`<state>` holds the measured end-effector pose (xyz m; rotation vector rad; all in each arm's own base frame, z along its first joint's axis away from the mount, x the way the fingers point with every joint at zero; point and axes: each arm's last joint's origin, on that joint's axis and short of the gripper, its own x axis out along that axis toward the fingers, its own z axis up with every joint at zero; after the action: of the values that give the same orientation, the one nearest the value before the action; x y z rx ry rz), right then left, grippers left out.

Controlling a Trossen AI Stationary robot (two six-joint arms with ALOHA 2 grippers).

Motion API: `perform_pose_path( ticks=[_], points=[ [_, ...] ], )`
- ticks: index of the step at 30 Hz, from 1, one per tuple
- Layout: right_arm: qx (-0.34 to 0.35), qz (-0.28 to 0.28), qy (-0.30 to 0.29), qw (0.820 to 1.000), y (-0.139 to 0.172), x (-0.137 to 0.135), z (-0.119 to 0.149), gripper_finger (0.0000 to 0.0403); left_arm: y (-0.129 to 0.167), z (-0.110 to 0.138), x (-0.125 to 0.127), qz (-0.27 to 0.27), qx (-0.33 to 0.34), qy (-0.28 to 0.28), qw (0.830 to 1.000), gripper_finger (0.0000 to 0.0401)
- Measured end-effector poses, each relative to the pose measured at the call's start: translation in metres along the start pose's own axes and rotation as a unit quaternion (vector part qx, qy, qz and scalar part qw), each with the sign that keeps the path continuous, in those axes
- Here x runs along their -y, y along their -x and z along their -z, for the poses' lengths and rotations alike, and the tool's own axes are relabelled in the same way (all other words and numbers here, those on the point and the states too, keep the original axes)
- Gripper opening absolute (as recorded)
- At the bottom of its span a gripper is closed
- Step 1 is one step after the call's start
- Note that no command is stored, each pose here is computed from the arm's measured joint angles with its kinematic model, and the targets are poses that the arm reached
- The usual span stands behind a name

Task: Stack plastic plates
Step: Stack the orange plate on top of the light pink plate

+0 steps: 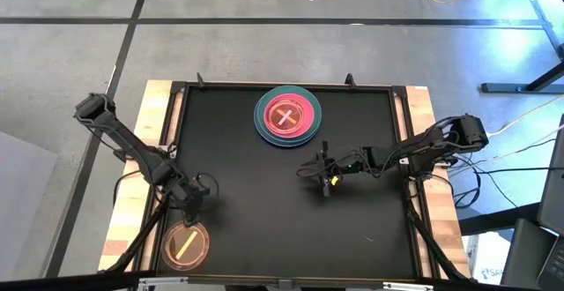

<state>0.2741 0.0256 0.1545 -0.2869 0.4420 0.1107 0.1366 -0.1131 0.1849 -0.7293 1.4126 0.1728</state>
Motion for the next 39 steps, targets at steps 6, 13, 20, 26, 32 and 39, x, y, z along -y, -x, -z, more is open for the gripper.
perform_pose_path(
  ticks=[6,13,20,26,32,39],
  points=[
    [0.001,0.000,0.000,1.000,0.000,0.000,0.000,0.0152,-0.017,0.006,0.005,0.018,-0.012,-0.015,1.000,0.0105],
    [0.000,0.000,0.000,1.000,0.000,0.000,0.000,0.0152,-0.032,0.015,0.006,-0.019,-0.033,-0.053,0.998,0.0105],
    [0.000,0.000,0.000,1.000,0.000,0.000,0.000,0.0152,-0.042,0.021,0.010,-0.028,-0.041,-0.080,0.996,0.0105],
    [0.000,0.000,0.000,1.000,0.000,0.000,0.000,0.0152,-0.051,0.027,0.009,-0.051,-0.050,-0.108,0.992,0.0105],
    [0.000,0.000,0.000,1.000,0.000,0.000,0.000,0.0152,-0.055,0.026,0.010,-0.060,-0.054,-0.117,0.990,0.0103],
    [0.000,0.000,0.000,1.000,0.000,0.000,0.000,0.0152,-0.055,0.020,0.008,-0.060,-0.058,-0.107,0.991,0.0042]
  ],
)
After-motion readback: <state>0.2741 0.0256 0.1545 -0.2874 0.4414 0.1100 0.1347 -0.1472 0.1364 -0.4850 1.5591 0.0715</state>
